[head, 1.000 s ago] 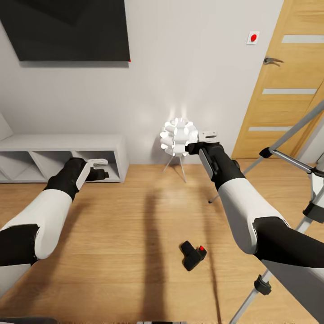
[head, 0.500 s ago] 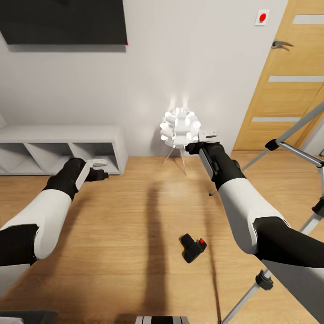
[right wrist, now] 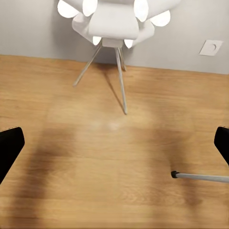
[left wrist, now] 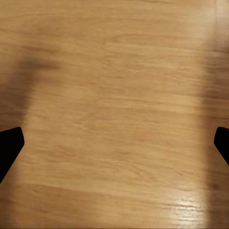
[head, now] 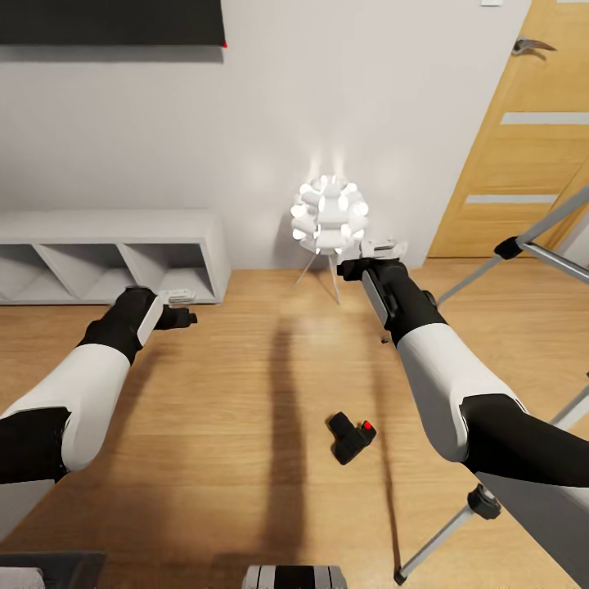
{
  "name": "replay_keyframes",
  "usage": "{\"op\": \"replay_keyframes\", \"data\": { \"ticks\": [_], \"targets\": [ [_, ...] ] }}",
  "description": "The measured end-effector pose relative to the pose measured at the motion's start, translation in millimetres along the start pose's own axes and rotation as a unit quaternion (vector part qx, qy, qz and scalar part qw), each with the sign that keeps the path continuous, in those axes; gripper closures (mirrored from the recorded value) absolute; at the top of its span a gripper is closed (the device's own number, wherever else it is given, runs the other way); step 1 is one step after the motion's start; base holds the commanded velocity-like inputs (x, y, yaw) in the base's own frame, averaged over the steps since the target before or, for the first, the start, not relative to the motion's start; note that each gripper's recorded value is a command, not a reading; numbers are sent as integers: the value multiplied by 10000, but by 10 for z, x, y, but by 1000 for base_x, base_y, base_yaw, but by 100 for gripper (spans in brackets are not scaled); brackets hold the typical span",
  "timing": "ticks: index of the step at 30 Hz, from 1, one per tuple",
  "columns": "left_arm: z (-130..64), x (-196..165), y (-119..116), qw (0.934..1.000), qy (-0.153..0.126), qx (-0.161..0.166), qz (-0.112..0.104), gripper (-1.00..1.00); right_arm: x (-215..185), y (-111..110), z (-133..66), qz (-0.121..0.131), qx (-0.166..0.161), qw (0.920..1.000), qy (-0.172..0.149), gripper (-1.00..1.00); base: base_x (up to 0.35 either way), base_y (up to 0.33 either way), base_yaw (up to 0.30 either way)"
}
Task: Attach the digital camera to the camera tripod in the bedroom.
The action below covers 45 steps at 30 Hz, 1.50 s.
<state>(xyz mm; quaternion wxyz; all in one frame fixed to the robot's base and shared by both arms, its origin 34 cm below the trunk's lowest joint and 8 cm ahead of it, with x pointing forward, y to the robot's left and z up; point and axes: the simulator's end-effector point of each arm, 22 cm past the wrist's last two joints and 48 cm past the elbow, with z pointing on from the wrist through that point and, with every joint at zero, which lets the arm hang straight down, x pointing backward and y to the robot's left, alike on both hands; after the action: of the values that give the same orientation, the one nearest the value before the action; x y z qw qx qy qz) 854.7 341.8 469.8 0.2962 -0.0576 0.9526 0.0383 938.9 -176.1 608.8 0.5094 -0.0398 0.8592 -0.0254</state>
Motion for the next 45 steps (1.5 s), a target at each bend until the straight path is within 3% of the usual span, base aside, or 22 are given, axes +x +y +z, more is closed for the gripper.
{"op": "replay_keyframes", "data": {
  "ticks": [25,29,33,36,39,42,45],
  "targets": [
    [621,497,-6,9989,476,-51,24,-100,769,79,495,-5,-53,9986,520,-100,0,0,0],
    [532,182,-6,9999,111,-50,5,-100,893,96,566,-5,-65,9982,601,-100,0,0,0],
    [248,-197,-31,9998,-171,-31,11,-100,1018,104,635,-8,-68,9977,680,-100,0,0,0],
    [-10,-552,-54,9979,-648,-12,11,-100,1116,112,686,-11,-72,9972,743,-100,0,0,0],
    [-124,-718,-69,9958,-919,-3,14,-100,1212,120,737,-12,-78,9967,803,-100,0,0,0],
    [-101,-730,-76,9954,-959,-7,27,-100,1309,130,786,-7,-85,9962,863,-100,0,0,0],
    [19,-605,-105,9969,-780,-9,84,-100,1334,133,801,-5,-87,9961,874,-100,0,0,0]
  ]
}}
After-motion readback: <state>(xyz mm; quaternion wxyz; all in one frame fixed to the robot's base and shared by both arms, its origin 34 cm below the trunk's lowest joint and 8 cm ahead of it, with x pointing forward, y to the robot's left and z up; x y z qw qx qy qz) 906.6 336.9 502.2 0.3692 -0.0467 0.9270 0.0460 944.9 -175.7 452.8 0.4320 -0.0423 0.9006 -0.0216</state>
